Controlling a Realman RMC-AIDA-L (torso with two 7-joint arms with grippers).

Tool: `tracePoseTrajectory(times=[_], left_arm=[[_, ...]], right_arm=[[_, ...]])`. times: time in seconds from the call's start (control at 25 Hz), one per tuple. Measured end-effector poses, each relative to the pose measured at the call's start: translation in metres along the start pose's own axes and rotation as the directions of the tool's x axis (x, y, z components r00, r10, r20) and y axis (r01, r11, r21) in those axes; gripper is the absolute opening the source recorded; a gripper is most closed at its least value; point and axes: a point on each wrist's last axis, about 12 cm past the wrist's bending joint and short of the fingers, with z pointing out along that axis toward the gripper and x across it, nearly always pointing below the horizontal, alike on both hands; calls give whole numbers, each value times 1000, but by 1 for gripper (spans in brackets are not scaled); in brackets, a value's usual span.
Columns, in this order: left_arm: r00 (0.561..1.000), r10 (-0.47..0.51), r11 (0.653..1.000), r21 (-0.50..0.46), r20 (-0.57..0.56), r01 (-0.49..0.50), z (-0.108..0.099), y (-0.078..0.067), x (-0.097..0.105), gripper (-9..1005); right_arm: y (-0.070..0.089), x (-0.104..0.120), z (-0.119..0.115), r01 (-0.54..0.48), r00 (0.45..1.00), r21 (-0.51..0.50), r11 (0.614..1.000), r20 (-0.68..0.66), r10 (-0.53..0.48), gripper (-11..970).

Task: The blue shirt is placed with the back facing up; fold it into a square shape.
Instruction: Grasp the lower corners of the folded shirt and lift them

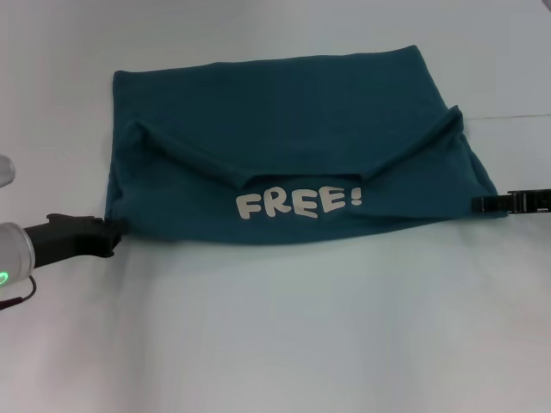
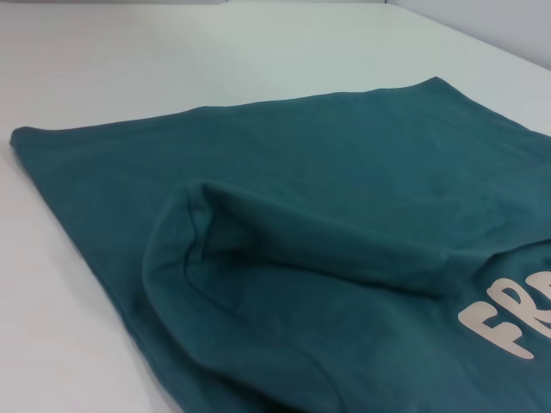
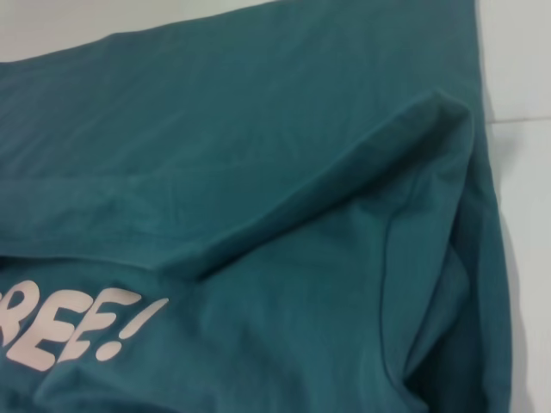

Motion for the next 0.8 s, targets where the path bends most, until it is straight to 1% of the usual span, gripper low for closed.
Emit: tracePoseTrajectory(times=[0.36,0.52,0.8], left_arm=[[1000,-7,1000,-6,2,7,0,1,-1,68],[1000,-8,1000,-9,3,8,0,1,-1,68],[1000,-11,1000,-12,3,11,1,1,0,68]], right_arm=[[4,-6,5,52,999,29,998,-7,-52,732],[8,-4,10,72,997,25,997,-7,-72,732],[11,-1,13,87,996,19,996,-22,-86,733]])
